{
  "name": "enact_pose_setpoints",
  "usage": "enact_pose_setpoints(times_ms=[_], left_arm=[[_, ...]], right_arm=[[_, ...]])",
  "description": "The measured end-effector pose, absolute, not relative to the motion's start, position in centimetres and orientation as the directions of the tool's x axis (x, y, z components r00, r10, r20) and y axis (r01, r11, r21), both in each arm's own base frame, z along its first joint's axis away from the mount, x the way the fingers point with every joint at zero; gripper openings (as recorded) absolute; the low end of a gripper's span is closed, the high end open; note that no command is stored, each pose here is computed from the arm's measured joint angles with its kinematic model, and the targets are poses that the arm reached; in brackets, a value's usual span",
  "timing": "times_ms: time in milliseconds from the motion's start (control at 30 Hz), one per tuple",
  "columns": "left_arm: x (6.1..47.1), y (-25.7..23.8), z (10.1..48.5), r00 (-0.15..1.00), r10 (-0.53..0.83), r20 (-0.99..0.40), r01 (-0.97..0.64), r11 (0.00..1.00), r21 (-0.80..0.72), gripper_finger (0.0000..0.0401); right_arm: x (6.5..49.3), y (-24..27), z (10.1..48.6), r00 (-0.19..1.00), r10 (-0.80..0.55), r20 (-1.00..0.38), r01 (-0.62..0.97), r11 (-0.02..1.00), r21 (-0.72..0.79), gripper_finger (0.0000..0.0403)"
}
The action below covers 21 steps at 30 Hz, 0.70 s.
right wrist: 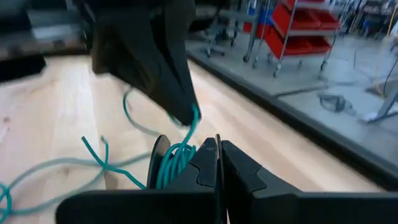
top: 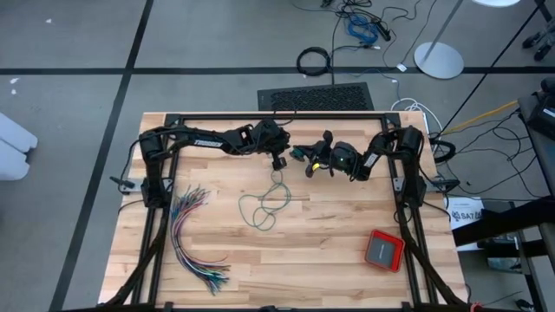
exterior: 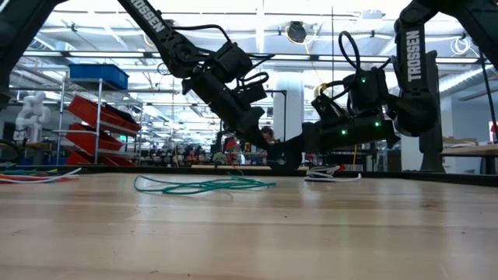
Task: Coil cords
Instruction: Coil the green wire onto the spool
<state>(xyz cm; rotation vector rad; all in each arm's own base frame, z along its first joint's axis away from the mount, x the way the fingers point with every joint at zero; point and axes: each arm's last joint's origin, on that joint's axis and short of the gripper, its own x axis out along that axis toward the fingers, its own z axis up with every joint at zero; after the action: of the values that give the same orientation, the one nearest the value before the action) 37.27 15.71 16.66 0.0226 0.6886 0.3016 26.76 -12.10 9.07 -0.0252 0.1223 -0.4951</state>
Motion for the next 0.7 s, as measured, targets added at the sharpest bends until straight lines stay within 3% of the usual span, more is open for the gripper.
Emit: enact_pose_setpoints(times_ms=[467, 700], left_arm=[[38.0, 15.7, 12.5, 0.707, 0.201, -0.678, -0.216, 0.974, 0.063, 0.0000], [38.1, 15.7, 12.3, 0.723, 0.181, -0.666, -0.196, 0.979, 0.054, 0.0000]], right_arm=[[27.1, -11.2, 8.4, 0.876, -0.448, -0.181, 0.447, 0.893, -0.045, 0.0000], [26.8, -11.1, 8.0, 0.869, -0.442, -0.223, 0.445, 0.895, -0.041, 0.0002]])
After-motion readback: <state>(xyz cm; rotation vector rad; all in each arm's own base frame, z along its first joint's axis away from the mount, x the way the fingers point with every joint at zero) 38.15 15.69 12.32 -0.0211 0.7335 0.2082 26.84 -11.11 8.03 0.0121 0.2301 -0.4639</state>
